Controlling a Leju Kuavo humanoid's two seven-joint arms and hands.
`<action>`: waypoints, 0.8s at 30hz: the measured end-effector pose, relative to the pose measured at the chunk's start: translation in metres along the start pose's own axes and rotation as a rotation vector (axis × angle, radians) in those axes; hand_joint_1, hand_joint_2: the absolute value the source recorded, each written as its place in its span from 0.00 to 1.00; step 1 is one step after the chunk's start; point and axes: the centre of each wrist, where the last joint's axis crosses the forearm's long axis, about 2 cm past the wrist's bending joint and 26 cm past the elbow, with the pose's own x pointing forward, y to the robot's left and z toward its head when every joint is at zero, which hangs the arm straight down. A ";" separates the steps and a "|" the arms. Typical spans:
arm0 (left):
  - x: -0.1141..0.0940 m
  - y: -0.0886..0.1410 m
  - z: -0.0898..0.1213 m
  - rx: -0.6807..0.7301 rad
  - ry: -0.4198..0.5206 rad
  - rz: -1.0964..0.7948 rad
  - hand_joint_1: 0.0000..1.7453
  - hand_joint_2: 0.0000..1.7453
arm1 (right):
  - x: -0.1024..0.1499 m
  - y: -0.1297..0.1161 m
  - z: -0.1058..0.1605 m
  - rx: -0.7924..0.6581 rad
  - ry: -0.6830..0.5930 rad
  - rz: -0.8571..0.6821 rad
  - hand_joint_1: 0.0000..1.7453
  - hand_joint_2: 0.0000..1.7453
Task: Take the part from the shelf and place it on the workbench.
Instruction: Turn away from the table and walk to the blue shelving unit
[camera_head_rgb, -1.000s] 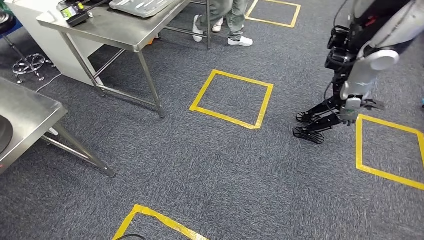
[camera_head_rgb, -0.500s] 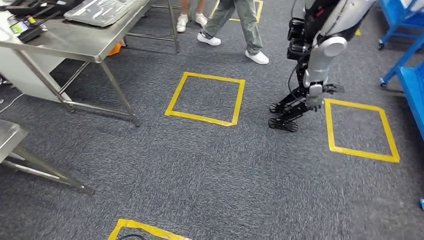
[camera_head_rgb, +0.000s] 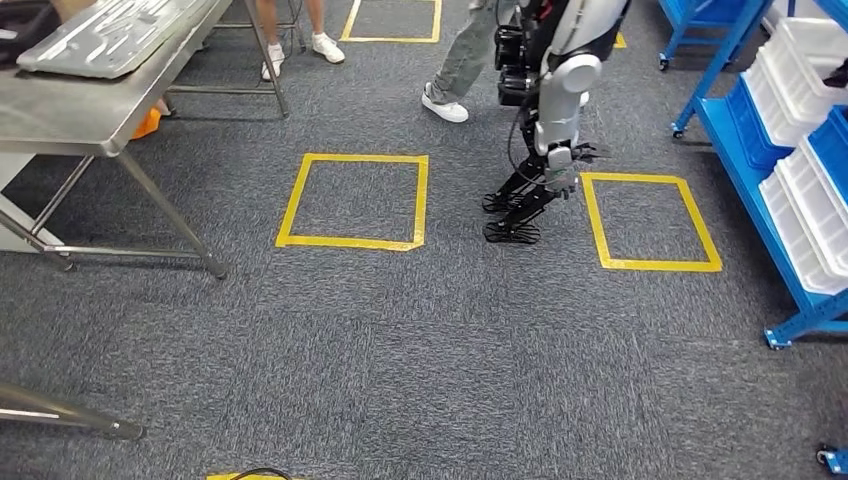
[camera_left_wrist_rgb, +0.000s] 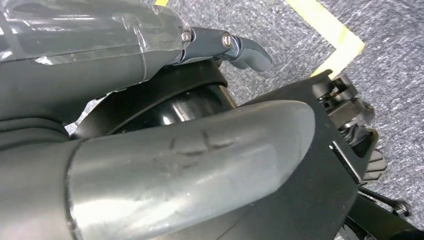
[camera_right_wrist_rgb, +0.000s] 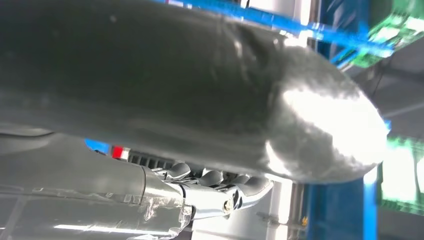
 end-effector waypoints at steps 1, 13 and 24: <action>0.000 0.000 0.000 0.001 0.000 0.000 0.00 0.00 | 0.000 0.000 0.000 0.000 0.000 0.000 0.00 0.00; 0.000 0.000 0.000 0.009 0.007 0.003 0.00 0.00 | 0.000 0.000 0.000 -0.002 -0.017 -0.003 0.00 0.00; -0.001 -0.002 0.001 -0.012 -0.023 0.001 0.00 0.00 | -0.001 -0.002 0.002 0.006 -0.011 0.002 0.00 0.00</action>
